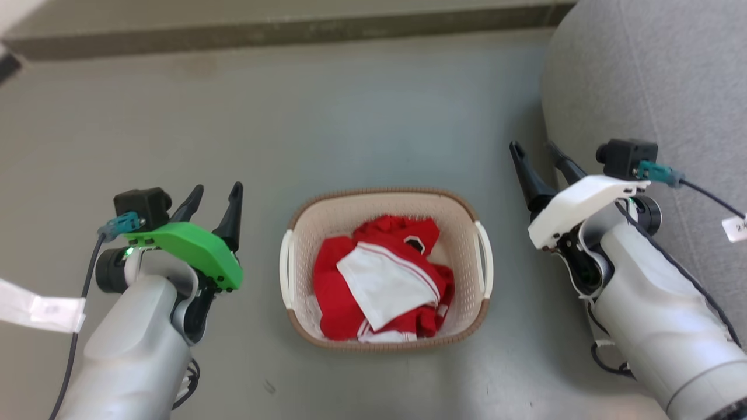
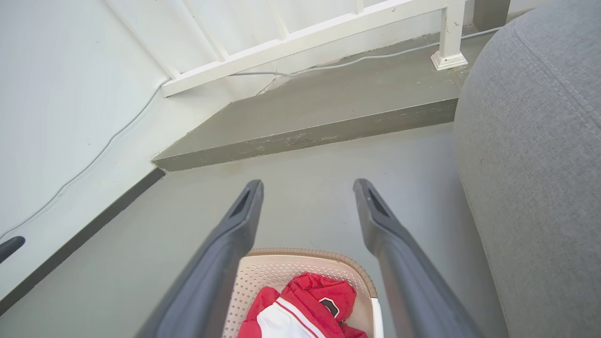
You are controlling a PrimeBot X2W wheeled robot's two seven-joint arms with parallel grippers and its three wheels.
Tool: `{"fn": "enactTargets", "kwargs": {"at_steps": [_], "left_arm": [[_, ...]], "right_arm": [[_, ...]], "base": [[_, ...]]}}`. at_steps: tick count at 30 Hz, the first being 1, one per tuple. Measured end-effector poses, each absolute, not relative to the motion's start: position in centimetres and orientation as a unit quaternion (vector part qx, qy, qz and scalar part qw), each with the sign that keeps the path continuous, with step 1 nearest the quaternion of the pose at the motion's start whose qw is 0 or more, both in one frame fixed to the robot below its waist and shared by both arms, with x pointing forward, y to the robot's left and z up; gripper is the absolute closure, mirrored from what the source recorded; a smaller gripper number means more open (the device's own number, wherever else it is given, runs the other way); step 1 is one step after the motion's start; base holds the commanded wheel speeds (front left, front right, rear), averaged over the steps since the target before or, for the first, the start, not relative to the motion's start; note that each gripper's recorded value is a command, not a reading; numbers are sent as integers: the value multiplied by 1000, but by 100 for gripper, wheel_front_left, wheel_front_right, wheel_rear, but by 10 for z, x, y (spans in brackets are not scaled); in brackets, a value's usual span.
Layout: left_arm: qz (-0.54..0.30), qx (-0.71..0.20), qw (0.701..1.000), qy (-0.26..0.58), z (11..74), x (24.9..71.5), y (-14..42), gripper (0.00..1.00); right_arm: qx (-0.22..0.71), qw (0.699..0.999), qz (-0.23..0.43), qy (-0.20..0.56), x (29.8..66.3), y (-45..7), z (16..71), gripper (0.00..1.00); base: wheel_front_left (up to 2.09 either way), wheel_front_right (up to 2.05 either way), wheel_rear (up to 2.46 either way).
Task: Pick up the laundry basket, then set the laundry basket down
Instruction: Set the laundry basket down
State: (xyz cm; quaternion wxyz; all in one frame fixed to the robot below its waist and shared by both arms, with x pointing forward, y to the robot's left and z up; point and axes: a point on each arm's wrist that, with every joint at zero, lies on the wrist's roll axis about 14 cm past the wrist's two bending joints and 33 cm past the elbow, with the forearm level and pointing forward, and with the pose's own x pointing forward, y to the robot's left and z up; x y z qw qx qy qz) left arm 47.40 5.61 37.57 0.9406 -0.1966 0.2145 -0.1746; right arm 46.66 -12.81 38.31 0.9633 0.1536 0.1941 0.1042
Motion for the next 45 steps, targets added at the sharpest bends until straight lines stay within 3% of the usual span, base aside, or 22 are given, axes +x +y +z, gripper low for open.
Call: {"fn": "enactTargets", "kwargs": {"at_steps": [13, 20, 45], "left_arm": [[-161, -191, 962, 107, 450, 460, 71, 0], [-148, -190, 969, 48, 484, 454, 84, 0], [-118, -153, 981, 1, 494, 419, 106, 0]], "right_arm": [[133, 983, 106, 72, 448, -133, 464, 0], [131, 986, 93, 48, 429, -138, 474, 0], [107, 992, 60, -17, 405, -151, 502, 0]], "base": [[0, 0, 0], [0, 0, 0], [0, 0, 0]]}}
